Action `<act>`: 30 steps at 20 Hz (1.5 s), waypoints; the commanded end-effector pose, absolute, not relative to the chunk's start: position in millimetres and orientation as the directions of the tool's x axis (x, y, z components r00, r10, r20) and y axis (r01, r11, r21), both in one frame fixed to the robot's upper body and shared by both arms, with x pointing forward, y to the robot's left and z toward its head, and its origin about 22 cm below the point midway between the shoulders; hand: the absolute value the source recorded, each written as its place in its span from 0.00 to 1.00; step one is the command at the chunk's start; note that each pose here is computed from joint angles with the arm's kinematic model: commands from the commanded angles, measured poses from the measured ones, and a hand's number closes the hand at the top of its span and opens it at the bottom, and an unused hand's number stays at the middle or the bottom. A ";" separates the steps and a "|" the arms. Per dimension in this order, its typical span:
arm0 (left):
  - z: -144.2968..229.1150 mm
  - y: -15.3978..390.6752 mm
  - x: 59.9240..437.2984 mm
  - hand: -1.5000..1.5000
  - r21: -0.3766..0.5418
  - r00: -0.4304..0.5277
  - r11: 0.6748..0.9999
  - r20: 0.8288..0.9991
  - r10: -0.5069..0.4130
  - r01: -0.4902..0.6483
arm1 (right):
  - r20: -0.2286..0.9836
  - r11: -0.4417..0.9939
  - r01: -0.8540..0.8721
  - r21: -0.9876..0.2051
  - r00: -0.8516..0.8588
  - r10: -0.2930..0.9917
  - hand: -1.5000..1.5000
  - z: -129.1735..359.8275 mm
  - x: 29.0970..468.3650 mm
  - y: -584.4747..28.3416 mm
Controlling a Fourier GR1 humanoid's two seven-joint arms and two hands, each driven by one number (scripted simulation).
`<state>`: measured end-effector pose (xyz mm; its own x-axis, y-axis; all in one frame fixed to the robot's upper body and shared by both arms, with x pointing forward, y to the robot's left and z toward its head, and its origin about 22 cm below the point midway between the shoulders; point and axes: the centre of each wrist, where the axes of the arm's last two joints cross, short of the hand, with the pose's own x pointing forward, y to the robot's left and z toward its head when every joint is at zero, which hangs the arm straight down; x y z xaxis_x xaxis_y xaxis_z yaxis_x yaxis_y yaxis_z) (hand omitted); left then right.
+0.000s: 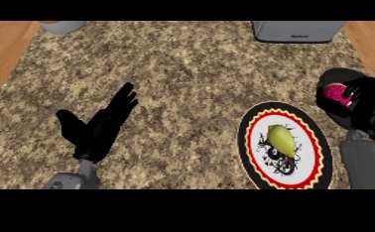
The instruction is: Pick the cupcake from the plate and place it in the pan
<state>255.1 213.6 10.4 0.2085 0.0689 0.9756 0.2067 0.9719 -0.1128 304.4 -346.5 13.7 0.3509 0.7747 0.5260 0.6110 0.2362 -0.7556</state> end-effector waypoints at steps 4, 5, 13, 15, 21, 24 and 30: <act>10.1 204.5 254.4 0.50 -0.107 0.189 0.970 0.980 0.065 0.220 | 0.583 0.162 0.712 -0.684 0.399 0.707 1.00 14.9 340.5 -398.0; 6.6 201.3 251.9 0.50 -0.121 0.212 0.970 0.974 0.076 0.211 | 0.580 0.158 0.711 -0.685 0.401 0.709 1.00 7.5 326.9 -418.1; 21.5 208.4 251.9 0.50 -0.116 0.188 0.963 0.980 0.070 0.245 | 0.573 0.152 0.712 -0.686 0.399 0.715 1.00 -1.9 311.3 -461.7; 19.4 204.8 259.4 0.50 -0.118 0.213 0.958 0.975 0.062 0.261 | 0.592 0.164 0.636 -0.754 0.550 0.589 1.00 10.5 316.4 -473.1; 26.6 201.6 264.6 0.50 -0.111 0.182 0.961 0.981 0.065 0.255 | 0.541 0.276 0.484 -0.830 0.581 0.608 0.00 -12.8 301.0 -473.8; 18.1 209.1 257.5 0.50 -0.102 0.184 0.966 0.981 0.059 0.238 | 0.633 0.339 0.561 -0.755 0.488 0.601 0.00 -5.6 302.9 -477.7; 17.2 215.0 257.7 0.50 -0.106 0.174 0.968 0.983 0.067 0.226 | 0.850 0.465 0.761 -0.451 0.208 0.485 0.00 12.1 311.3 -482.4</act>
<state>260.9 205.1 21.0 0.1851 0.0695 0.9803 0.2373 0.9648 -0.1133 314.0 -470.7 1.3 0.3466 0.5555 0.7558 0.6735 0.4134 -0.6127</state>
